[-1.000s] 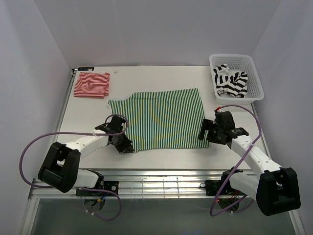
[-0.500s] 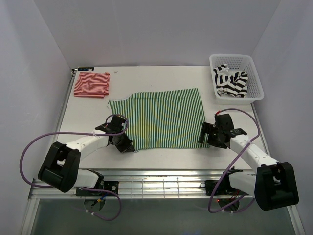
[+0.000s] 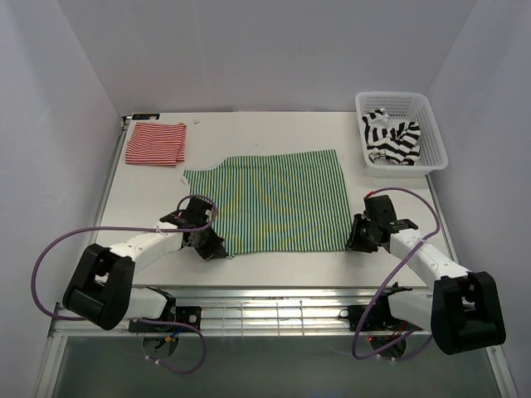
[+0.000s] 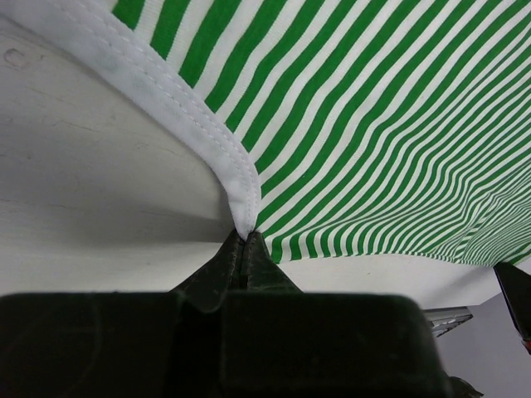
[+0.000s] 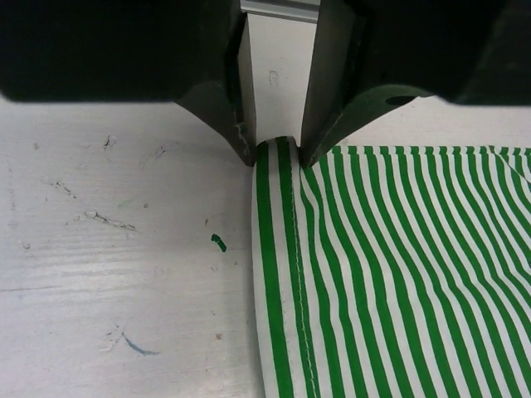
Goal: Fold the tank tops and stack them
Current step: Fold the tank top
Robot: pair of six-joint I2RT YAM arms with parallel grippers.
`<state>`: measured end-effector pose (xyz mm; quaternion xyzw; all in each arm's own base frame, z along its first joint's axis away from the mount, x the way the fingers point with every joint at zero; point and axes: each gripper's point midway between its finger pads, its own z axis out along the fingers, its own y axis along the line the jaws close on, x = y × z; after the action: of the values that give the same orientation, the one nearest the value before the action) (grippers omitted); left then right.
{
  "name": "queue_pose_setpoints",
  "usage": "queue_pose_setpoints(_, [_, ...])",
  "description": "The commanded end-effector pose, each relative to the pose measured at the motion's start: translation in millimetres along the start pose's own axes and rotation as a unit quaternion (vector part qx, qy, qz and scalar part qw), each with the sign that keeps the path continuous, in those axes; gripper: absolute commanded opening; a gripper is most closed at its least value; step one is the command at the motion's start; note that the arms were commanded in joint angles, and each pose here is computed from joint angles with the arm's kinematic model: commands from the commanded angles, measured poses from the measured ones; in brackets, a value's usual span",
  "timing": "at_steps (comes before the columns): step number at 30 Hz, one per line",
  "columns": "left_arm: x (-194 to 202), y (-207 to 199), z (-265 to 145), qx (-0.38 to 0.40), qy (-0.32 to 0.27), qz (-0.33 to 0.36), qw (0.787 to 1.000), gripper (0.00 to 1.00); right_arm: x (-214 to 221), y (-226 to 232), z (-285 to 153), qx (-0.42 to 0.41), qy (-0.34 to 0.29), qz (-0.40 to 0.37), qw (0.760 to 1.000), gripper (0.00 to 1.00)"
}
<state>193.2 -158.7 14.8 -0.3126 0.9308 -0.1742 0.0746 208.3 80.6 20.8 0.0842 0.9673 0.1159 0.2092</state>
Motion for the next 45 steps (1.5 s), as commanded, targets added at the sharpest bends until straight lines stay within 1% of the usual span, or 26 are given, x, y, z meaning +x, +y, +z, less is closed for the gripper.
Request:
queue_pose_setpoints(1, [-3.1, 3.1, -4.0, -0.004, -0.014, -0.003, 1.0, 0.0, 1.9, 2.9, 0.3, -0.012, 0.002, 0.004, 1.0, 0.25])
queue_pose_setpoints(3, [-3.8, 2.4, -5.2, -0.003, -0.016, -0.002, 1.0, 0.0, 2.1, 2.1, 0.0, -0.01, 0.002, 0.002, 1.0, 0.11])
queue_pose_setpoints(4, [-4.0, 1.7, -6.0, -0.003, -0.016, -0.001, 1.0, 0.0, 0.6, 2.5, -0.5, -0.011, -0.001, 0.002, 1.0, 0.08])
queue_pose_setpoints(9, [-7.2, -3.7, -15.0, 0.001, -0.023, 0.005, 1.0, 0.0, -8.9, 6.1, -10.3, -0.015, -0.016, -0.007, 1.0, 0.08])
queue_pose_setpoints(12, [-10.6, -10.4, -21.3, 0.006, -0.028, 0.01, 1.0, 0.0, -18.0, 14.1, -17.1, -0.03, -0.028, -0.017, 0.999, 0.08])
queue_pose_setpoints(16, [-19.3, -24.3, -30.8, 0.016, -0.043, 0.015, 0.999, 0.0, -25.1, 19.2, -24.2, -0.035, -0.028, -0.021, 0.999, 0.08])
queue_pose_setpoints(19, [-25.9, -32.9, -36.1, 0.01, -0.048, 0.025, 0.998, 0.0, -37.1, 24.1, -29.1, -0.038, -0.04, -0.026, 0.998, 0.08])
queue_pose_setpoints(22, [-30.1, -42.1, -38.6, 0.009, -0.046, 0.034, 0.998, 0.0, -49.3, 31.1, -33.2, -0.045, -0.045, -0.03, 0.998, 0.08])
queue_pose_setpoints(23, [-33.9, -50.2, -42.4, 0.016, -0.049, 0.038, 0.998, 0.0, -52.0, 32.1, -33.8, -0.045, -0.045, -0.031, 0.998, 0.08])
queue_pose_setpoints(25, [-39.3, -50.6, -41.9, 0.007, -0.048, 0.039, 0.998, 0.0, -61.1, 35.8, -35.2, -0.045, -0.047, -0.032, 0.997, 0.08])
queue_pose_setpoints(29, [-58.4, -63.3, -47.2, 0.017, -0.055, 0.045, 0.997, 0.0, -77.5, 38.8, -37.7, -0.039, -0.053, -0.032, 0.997, 0.08])
queue_pose_setpoints(32, [-68.4, -68.4, -43.4, 0.014, -0.045, 0.057, 0.997, 0.0, -91.3, 42.7, -38.5, -0.041, -0.058, -0.033, 0.997, 0.08])
queue_pose_setpoints(33, [-74.6, -77.9, -46.5, 0.021, -0.05, 0.061, 0.997, 0.0, -93.7, 44.3, -38.1, -0.043, -0.056, -0.034, 0.997, 0.08])
queue_pose_setpoints(37, [-88.4, -89.4, -43.6, 0.02, -0.049, 0.068, 0.996, 0.0, -105.0, 47.6, -31.5, -0.041, -0.047, -0.032, 0.998, 0.08])
queue_pose_setpoints(42, [-100.3, -94.6, -31.1, 0.012, -0.034, 0.071, 0.997, 0.0, -124.0, 53.7, -27.9, -0.044, -0.049, -0.034, 0.997, 0.08])
queue_pose_setpoints(43, [-101.2, -94.9, -29.7, 0.011, -0.031, 0.07, 0.997, 0.0, -124.6, 53.4, -23.4, -0.042, -0.042, -0.033, 0.998, 0.08])
queue_pose_setpoints(45, [-108.7, -96.8, -26.3, 0.008, -0.033, 0.067, 0.997, 0.0, -131.0, 55.4, -21.8, -0.043, -0.043, -0.034, 0.998, 0.08])
